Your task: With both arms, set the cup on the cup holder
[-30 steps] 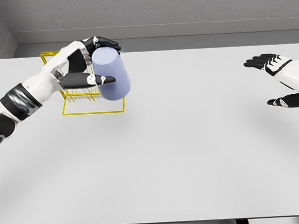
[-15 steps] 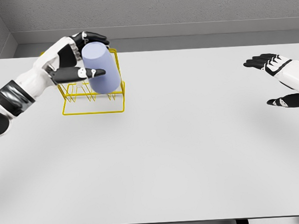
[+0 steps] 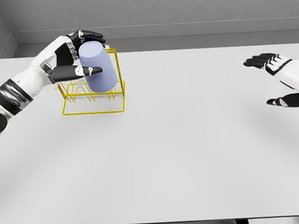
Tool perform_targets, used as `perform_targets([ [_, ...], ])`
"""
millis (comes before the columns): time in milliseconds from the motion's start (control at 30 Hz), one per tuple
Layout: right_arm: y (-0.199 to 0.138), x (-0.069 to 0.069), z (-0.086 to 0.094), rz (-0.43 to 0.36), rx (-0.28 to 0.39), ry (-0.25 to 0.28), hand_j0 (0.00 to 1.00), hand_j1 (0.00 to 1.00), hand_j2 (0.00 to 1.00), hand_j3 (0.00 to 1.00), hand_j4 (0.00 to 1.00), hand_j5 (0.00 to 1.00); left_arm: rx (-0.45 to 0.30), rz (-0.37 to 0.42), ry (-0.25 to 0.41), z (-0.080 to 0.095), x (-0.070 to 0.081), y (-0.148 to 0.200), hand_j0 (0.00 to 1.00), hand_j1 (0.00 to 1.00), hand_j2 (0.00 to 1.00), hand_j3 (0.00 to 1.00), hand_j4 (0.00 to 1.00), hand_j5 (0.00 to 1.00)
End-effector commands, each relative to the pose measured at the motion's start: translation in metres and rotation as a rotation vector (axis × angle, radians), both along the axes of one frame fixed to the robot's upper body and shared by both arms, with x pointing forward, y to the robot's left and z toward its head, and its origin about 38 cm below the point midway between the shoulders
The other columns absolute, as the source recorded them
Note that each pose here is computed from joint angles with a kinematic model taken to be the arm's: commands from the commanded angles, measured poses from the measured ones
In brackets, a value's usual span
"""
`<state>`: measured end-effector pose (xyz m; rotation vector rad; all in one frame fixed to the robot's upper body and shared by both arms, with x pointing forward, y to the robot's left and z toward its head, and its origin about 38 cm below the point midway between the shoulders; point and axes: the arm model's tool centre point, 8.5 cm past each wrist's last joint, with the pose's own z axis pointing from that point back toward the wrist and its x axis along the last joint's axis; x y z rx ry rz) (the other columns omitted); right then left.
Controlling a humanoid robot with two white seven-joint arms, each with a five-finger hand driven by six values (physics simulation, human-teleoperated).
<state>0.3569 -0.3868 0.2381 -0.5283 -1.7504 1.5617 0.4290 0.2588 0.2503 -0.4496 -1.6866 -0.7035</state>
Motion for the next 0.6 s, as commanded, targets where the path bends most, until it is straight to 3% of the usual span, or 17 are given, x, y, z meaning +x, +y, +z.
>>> perform_targets([
  [0,-0.0003,0.0000,0.0006,0.000,0.006,0.002,1.00,1.00,1.00,1.00,1.00,1.00,-0.002,0.005,0.003,-0.0003,0.0008,0.0016,0.69,0.69,0.69,0.69,0.69,0.69],
  [200,-0.0002,0.0003,0.0013,-0.001,0.007,-0.001,1.00,1.00,1.00,1.00,1.00,1.00,0.001,0.013,0.008,-0.0024,0.0021,0.0041,0.73,0.73,0.73,0.73,0.73,0.73],
  [233,-0.0003,0.0000,0.0007,-0.001,0.007,0.001,1.00,1.00,1.00,1.00,1.00,1.00,0.001,0.012,0.009,-0.0029,0.0020,0.0039,0.82,0.82,0.82,0.82,0.82,0.82],
  [333,-0.0003,0.0000,0.0008,-0.001,0.007,0.001,1.00,1.00,1.00,1.00,1.00,1.00,0.005,0.013,0.004,-0.0013,0.0025,0.0039,0.98,0.98,0.98,0.98,0.98,0.98],
  [567,-0.0002,0.0003,0.0013,-0.001,0.007,-0.001,1.00,1.00,1.00,1.00,1.00,1.00,0.008,0.012,0.000,0.0001,0.0027,0.0034,1.00,1.00,1.00,1.00,1.00,1.00],
])
